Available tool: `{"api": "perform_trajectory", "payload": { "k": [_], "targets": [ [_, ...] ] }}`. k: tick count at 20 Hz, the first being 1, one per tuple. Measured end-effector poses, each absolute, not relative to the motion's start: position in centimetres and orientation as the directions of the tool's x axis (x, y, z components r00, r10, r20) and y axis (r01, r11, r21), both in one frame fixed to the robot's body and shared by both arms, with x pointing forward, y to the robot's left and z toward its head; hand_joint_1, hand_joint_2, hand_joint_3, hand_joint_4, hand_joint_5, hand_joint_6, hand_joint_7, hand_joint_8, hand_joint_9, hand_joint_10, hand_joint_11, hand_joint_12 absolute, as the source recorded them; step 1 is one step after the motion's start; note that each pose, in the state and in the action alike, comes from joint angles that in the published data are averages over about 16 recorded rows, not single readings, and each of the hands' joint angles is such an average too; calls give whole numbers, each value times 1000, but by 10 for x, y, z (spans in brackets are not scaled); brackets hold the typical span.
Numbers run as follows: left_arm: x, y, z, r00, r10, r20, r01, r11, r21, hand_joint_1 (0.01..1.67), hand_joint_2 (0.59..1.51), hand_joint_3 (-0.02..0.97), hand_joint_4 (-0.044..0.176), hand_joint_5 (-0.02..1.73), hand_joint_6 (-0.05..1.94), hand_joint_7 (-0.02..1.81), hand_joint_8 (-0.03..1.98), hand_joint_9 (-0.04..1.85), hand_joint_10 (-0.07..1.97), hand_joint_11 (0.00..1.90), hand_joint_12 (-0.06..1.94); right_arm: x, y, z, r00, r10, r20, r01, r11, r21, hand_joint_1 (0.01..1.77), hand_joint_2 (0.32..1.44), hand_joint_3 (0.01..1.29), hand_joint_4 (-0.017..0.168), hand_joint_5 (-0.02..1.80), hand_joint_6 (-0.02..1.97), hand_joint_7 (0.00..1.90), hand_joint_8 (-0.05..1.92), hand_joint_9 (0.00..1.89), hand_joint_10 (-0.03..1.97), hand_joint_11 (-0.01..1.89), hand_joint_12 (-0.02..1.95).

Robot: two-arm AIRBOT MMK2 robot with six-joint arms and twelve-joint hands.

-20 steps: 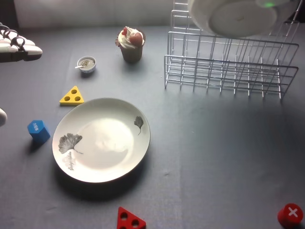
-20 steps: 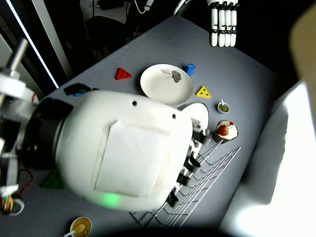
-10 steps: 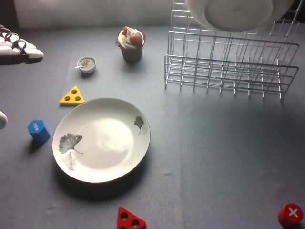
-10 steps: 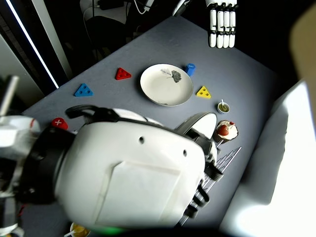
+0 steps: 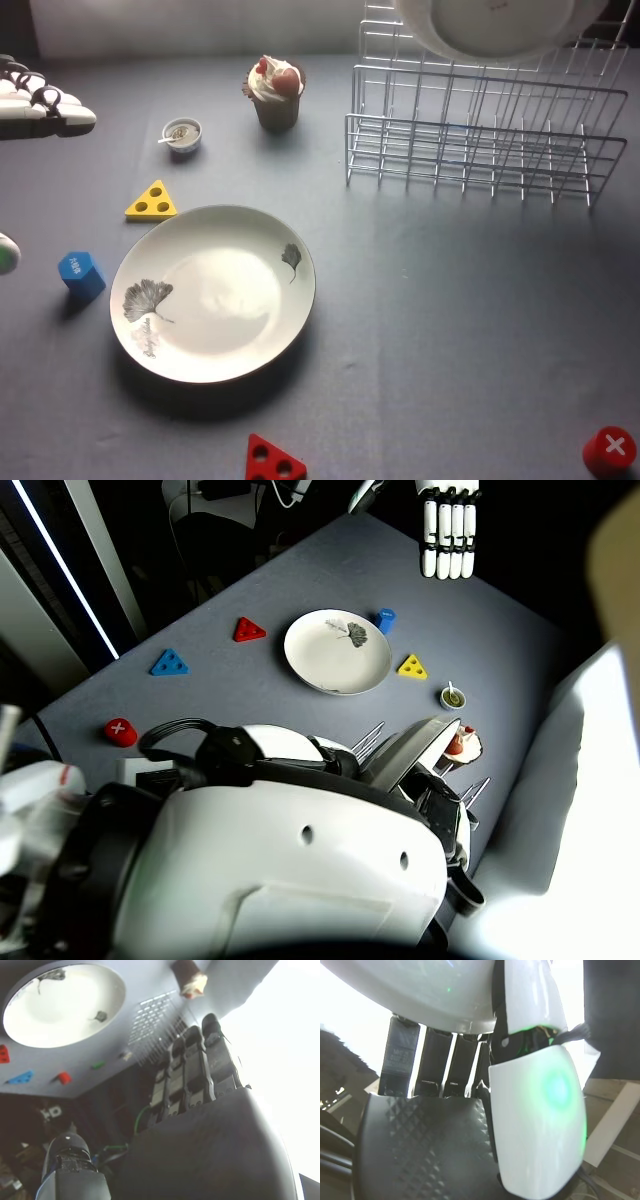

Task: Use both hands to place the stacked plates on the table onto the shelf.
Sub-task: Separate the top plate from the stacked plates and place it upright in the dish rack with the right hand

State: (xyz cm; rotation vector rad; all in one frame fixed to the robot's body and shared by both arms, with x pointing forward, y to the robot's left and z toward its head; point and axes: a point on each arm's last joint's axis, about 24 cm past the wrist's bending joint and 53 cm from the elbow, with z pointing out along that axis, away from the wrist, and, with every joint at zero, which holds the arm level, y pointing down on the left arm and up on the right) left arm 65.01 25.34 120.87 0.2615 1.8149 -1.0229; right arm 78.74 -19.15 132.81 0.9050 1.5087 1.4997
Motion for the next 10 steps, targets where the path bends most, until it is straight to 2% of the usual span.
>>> {"api": "perform_trajectory", "payload": {
  "k": [10],
  "targets": [
    [650,252,1208,-483,-258,-837,583,618,-527,32,922,-1,0,108,5,127,-1,129,6,146,16,798,-186,1310,-422,905,-48,-12,47,999,1490,913,14,-9,988,802,1169,406,1195,564,1063,1202]
  ]
}}
